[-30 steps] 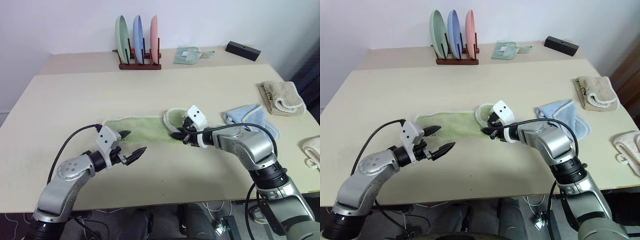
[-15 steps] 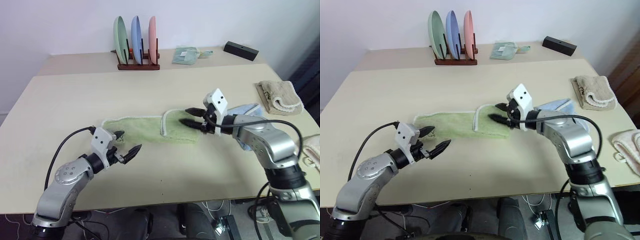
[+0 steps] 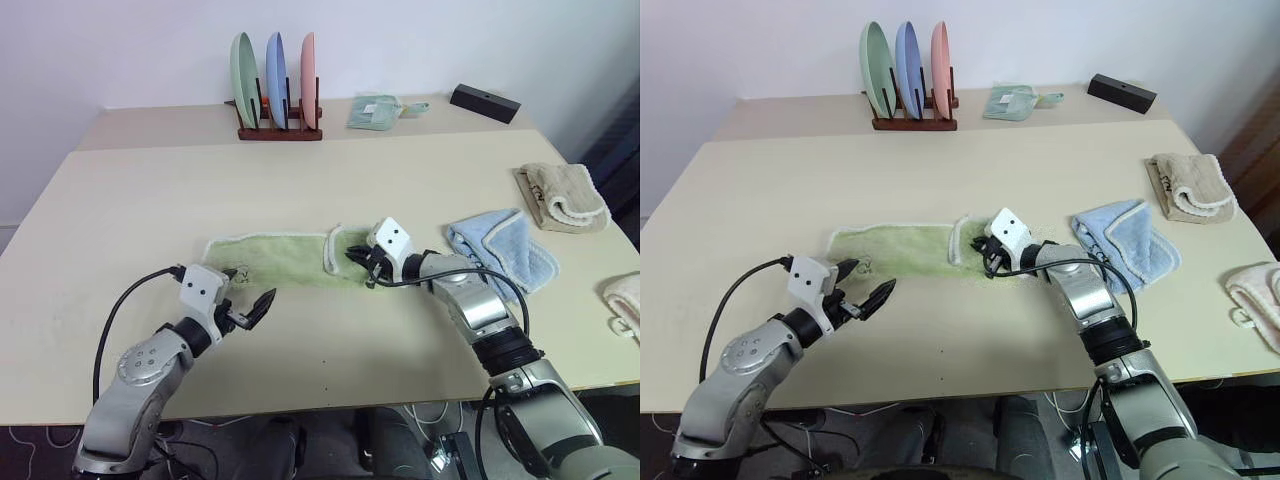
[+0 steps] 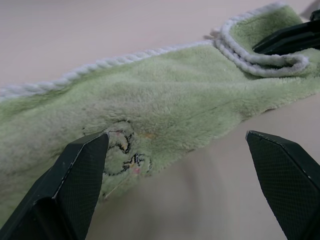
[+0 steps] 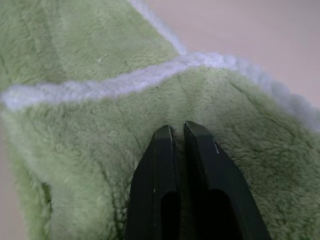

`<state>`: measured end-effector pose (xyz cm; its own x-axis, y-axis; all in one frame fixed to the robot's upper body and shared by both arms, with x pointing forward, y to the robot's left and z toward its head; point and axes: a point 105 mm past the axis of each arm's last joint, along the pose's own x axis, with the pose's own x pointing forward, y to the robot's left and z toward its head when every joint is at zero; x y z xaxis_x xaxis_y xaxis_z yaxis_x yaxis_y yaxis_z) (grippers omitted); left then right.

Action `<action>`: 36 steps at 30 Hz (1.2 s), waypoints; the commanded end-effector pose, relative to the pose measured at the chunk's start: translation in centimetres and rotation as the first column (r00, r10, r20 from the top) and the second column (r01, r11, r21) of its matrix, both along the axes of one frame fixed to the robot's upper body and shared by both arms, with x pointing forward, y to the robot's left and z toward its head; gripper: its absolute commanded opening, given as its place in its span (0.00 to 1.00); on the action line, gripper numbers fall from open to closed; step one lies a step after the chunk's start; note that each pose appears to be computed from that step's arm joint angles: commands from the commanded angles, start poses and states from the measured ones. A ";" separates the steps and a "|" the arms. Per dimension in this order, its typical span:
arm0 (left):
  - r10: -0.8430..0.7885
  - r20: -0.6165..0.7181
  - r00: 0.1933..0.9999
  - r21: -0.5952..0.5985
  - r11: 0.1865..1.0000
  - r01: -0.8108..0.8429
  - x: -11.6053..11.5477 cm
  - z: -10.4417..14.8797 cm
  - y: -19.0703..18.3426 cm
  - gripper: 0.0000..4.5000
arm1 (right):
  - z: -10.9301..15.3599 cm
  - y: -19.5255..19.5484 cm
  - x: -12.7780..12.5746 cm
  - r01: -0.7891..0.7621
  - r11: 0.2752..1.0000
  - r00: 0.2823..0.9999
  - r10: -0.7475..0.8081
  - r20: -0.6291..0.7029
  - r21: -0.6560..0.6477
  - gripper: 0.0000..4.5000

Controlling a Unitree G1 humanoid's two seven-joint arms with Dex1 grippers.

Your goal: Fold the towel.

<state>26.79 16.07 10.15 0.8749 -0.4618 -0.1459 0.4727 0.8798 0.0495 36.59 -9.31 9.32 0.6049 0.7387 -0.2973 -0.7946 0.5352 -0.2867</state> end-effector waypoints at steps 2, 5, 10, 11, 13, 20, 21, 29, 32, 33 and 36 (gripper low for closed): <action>0.081 -0.017 0.997 -0.085 0.993 -0.083 -1.1 1.0 1.2 0.99 | 5.6 0.3 0.5 -0.036 0.988 0.994 0.019 0.110 0.150 0.26; 0.184 -0.099 0.978 -0.223 0.954 -0.202 -1.8 0.7 2.4 1.00 | 7.7 0.7 0.0 -0.105 0.987 0.976 0.079 0.201 0.122 0.58; 0.306 -0.232 0.923 -0.383 0.844 -0.376 -2.5 0.2 3.4 1.00 | 9.0 1.7 -0.8 -0.178 0.981 0.947 0.150 0.283 0.076 0.99; 0.321 -0.269 0.908 -0.426 0.806 -0.412 -2.5 0.0 3.6 1.00 | 8.9 1.9 -0.9 -0.186 0.980 0.944 0.160 0.289 0.064 0.99; 0.329 -0.328 0.886 -0.473 0.754 -0.455 -2.3 -0.2 3.5 1.00 | 8.5 2.1 -1.0 -0.193 0.980 0.941 0.172 0.292 0.046 0.99; 0.357 -0.511 0.782 -0.619 0.479 -0.623 0.6 -0.8 4.5 1.00 | 7.7 2.8 -1.4 -0.203 0.979 0.935 0.184 0.302 0.033 0.99; 0.350 -0.529 0.773 -0.616 0.468 -0.633 1.0 -1.0 4.5 1.00 | 7.7 3.0 -1.4 -0.203 0.979 0.935 0.183 0.303 0.035 0.99; 0.339 -0.567 0.750 -0.598 0.457 -0.659 3.2 -1.1 4.0 0.83 | 6.9 3.2 -2.5 -0.207 0.978 0.934 0.190 0.301 0.024 1.00; 0.348 -0.551 0.759 -0.609 0.454 -0.650 3.5 -0.7 4.1 0.50 | 6.5 2.9 -2.7 -0.196 0.981 0.937 0.184 0.296 0.011 1.00; 0.350 -0.542 0.764 -0.618 0.450 -0.645 3.6 -0.5 4.1 0.39 | 6.3 2.8 -2.8 -0.194 0.981 0.938 0.184 0.294 0.005 1.00; 0.361 -0.504 0.784 -0.647 0.444 -0.620 3.8 0.4 4.5 0.05 | 5.9 2.7 -3.2 -0.193 0.981 0.940 0.186 0.287 -0.004 1.00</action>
